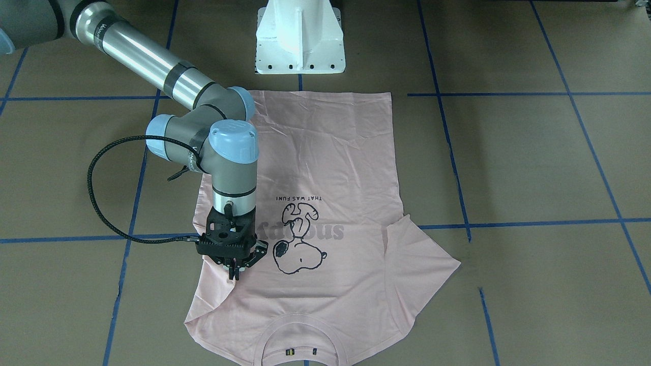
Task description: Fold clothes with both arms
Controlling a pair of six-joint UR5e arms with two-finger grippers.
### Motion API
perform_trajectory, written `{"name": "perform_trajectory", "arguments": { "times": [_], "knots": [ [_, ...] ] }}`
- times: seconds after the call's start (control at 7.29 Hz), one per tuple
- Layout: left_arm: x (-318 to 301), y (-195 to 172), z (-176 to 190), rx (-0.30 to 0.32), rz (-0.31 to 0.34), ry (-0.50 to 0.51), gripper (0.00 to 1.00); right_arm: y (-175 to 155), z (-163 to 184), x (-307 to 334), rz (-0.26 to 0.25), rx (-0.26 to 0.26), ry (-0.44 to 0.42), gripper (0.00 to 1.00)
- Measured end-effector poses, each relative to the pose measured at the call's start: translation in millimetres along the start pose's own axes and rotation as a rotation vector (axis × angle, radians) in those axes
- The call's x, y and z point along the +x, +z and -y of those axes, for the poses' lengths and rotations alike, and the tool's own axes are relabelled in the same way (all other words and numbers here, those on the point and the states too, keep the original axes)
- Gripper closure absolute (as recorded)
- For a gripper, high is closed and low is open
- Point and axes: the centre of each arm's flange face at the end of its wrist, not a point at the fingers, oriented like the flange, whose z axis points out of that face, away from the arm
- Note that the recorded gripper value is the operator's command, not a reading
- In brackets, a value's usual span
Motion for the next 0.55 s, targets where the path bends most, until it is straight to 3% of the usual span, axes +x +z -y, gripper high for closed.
{"name": "perform_trajectory", "arguments": {
  "times": [0.27, 0.41, 0.55],
  "knots": [
    [0.0, 0.1, -0.7, -0.001, 0.0, -0.002, 0.0, -8.7, 5.5, -15.9, 0.01, -0.005, 0.005, 0.0],
    [0.1, 1.0, -0.7, -0.003, -0.001, -0.009, 0.0, -18.1, 18.4, -22.2, 0.018, -0.043, 0.004, 0.0],
    [4.5, 6.2, 3.4, -0.004, -0.01, -0.05, 0.0, -32.0, 42.2, -17.8, 0.041, -0.121, -0.007, 0.0]
  ]
}}
